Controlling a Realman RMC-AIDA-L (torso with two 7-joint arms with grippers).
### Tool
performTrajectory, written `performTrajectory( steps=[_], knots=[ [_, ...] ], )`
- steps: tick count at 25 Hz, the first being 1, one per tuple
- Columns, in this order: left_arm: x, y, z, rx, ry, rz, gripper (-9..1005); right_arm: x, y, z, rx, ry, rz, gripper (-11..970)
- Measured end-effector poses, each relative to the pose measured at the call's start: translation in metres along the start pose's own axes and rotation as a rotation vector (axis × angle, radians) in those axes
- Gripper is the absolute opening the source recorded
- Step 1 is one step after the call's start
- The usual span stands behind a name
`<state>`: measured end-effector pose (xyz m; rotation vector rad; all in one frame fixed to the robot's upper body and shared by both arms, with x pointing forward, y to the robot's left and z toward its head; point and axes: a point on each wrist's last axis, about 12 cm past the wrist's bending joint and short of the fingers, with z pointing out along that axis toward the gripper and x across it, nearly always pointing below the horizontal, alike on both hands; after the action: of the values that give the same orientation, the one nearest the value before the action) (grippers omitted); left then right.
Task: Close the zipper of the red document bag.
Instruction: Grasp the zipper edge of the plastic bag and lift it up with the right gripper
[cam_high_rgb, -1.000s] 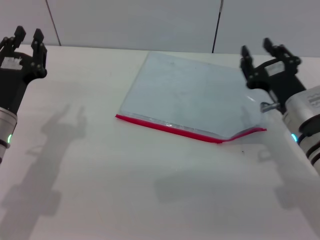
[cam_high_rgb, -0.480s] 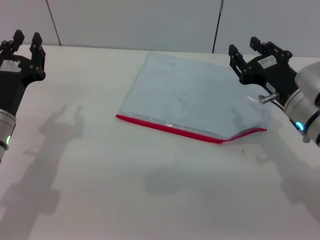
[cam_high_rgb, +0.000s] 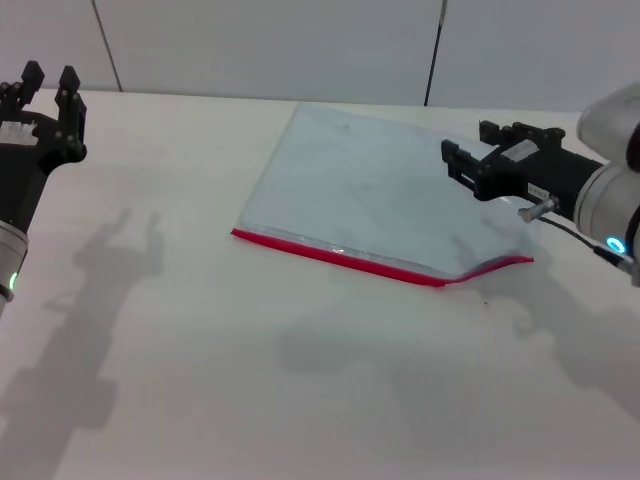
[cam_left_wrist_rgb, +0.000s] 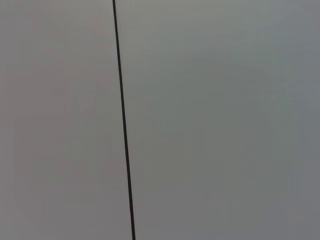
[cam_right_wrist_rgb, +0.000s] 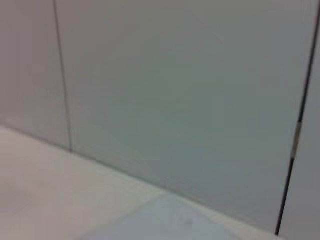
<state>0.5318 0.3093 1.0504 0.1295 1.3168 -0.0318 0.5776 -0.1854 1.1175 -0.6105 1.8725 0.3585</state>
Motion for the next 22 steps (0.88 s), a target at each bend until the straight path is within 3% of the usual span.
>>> performTrajectory(
  steps=[7, 15, 22],
  knots=[
    [0.0, 0.001, -0.001, 0.0, 0.001, 0.002, 358, -0.019, -0.004, -0.012, -0.096, 0.145, -0.193, 523],
    [0.001, -0.002, 0.004, 0.008, 0.015, 0.0, 357, -0.023, -0.022, -0.029, -0.253, 0.263, -0.284, 521],
    [0.001, 0.0, 0.004, 0.004, 0.017, -0.001, 357, -0.008, -0.008, -0.017, -0.26, 0.457, -0.524, 519]
  ],
)
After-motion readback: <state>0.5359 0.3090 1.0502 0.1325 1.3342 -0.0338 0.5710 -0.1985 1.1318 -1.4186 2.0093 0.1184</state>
